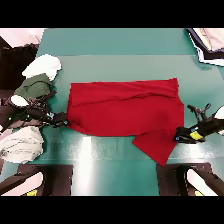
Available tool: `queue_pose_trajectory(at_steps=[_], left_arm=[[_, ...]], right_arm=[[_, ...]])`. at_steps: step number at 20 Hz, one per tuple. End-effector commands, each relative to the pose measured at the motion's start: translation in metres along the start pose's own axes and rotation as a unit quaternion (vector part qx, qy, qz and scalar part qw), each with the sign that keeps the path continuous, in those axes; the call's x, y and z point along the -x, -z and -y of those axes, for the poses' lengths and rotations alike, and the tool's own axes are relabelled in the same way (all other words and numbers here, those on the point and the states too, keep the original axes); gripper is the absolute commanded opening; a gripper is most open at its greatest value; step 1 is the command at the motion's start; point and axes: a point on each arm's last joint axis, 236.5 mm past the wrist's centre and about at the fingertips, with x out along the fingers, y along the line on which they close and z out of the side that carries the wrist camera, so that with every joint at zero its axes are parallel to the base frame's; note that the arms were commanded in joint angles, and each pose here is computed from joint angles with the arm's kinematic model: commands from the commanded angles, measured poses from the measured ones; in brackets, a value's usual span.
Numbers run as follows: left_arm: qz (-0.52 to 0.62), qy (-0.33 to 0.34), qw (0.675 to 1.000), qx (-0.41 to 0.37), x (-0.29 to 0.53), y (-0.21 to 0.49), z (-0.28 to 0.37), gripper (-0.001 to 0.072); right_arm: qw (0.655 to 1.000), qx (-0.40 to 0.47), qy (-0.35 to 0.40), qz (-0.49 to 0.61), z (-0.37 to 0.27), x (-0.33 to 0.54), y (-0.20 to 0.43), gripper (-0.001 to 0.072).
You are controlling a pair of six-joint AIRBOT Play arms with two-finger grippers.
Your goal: Fold the shirts.
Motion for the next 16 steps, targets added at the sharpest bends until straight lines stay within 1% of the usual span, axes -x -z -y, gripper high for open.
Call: queue_pose_trajectory(at_steps=[1, 8, 9, 10, 11, 14, 16], left_arm=[[0.004, 0.0, 1.0, -0.005, 0.002, -0.003, 0.002, 0.0022], [0.004, 0.0, 1.0, -0.005, 0.002, -0.003, 0.002, 0.0022], [0.003, 0.001, 1.0, -0.005, 0.002, -0.003, 0.002, 0.0022], [0.0, 0.002, 1.0, -0.006, 0.002, -0.001, 0.002, 0.0021], [-0.008, 0.003, 1.0, -0.006, 0.002, 0.003, 0.003, 0.0021], [-0.033, -0.012, 0.999, -0.021, 0.009, 0.019, 0.0, 0.002], [-0.008, -0.027, 0.999, -0.034, 0.026, 0.02, 0.007, 0.002]], right_arm=[[1.0, -0.018, 0.001, 0.0, 0.005, -0.018, 0.009, 0.0334], [0.997, -0.042, -0.002, -0.057, 0.011, -0.04, 0.012, 0.0331], [0.998, -0.043, -0.001, -0.055, 0.012, -0.041, 0.01, 0.0269], [0.998, -0.041, 0.0, -0.053, 0.013, -0.04, 0.009, 0.0123], [0.998, -0.032, 0.001, -0.047, 0.012, -0.036, 0.006, 0.0021], [1.0, -0.009, 0.001, -0.02, 0.003, -0.009, 0.003, 0.0017], [1.0, 0.007, 0.0, -0.013, -0.005, 0.013, 0.015, 0.0016]])
